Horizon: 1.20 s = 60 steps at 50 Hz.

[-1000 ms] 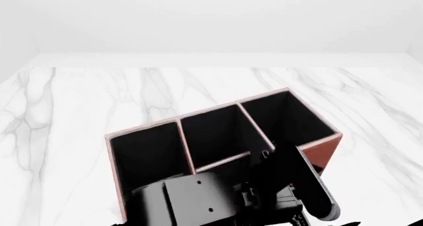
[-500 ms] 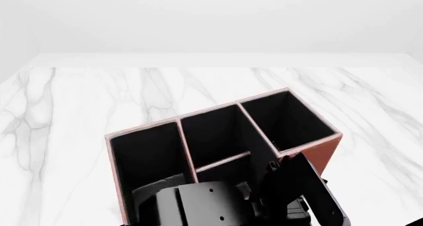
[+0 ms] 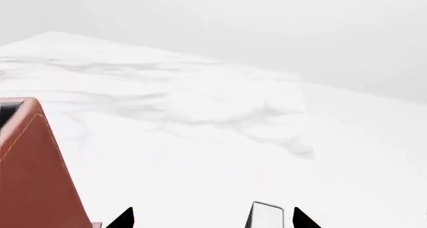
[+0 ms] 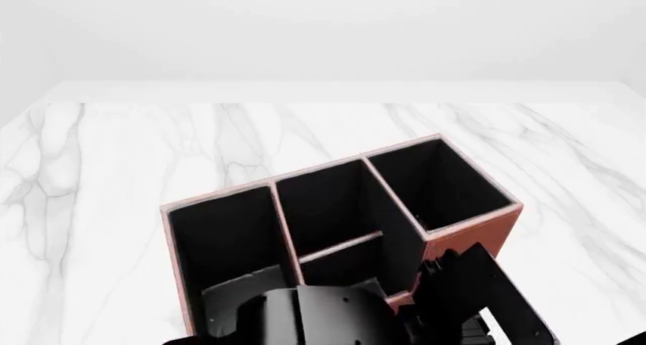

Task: Pick up the book and place it in the back compartment of the caddy.

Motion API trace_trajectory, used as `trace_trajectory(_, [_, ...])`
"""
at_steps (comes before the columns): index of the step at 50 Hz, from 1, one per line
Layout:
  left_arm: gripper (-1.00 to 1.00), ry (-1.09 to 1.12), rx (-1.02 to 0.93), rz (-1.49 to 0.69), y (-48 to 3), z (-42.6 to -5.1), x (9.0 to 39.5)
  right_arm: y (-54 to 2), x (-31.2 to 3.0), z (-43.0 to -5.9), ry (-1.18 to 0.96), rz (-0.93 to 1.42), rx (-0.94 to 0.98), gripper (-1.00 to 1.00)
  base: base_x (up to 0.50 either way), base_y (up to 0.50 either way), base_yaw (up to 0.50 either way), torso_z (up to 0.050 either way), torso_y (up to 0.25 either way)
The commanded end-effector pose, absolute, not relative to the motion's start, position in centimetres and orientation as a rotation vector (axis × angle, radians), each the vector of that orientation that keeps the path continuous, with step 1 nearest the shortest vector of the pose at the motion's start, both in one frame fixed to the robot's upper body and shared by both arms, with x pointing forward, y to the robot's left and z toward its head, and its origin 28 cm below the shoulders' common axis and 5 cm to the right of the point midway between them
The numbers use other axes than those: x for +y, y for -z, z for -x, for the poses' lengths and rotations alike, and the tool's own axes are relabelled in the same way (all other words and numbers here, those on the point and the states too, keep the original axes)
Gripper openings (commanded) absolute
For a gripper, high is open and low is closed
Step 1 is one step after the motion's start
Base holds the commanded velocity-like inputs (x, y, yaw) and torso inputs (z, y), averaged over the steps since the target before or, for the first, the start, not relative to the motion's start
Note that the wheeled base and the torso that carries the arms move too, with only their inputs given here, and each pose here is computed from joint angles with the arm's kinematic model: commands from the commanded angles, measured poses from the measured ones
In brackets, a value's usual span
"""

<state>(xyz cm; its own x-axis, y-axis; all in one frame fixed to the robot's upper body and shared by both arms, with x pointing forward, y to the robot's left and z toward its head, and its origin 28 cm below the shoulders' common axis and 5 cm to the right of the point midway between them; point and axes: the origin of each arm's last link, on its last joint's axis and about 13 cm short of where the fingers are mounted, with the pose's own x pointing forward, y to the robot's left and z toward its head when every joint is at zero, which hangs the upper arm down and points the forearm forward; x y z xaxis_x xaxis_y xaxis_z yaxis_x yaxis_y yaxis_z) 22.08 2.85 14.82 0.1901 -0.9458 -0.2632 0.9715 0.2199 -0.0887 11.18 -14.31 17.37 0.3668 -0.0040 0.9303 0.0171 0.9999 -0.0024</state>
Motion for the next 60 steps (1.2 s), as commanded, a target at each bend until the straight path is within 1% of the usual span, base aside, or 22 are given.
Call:
trace_trajectory(1, [1.00, 1.331, 0.334, -0.035, -14.9, -21.7, 1.9, -17.4, -14.4, -11.1, 0.024, 0.046, -1.201, 1.00, 0.00, 0.00, 0.00, 0.000, 0.000])
trace_trajectory(17, [1.00, 1.349, 0.423, -0.056, -13.5, -19.7, 0.8, -17.3, -14.5, -11.0, 0.021, 0.045, -1.202, 1.00, 0.00, 0.00, 0.00, 0.000, 0.000])
trace_trajectory(27, [1.00, 1.355, 0.437, -0.081, -13.1, -19.1, 0.5, -17.3, -14.5, -11.1, 0.020, 0.044, -1.200, 1.00, 0.00, 0.00, 0.00, 0.000, 0.000])
trace_trajectory(60, [1.00, 1.357, 0.507, -0.153, -10.1, -17.7, 0.8, -17.2, -14.5, -11.2, 0.024, 0.043, -1.193, 1.00, 0.00, 0.00, 0.00, 0.000, 0.000])
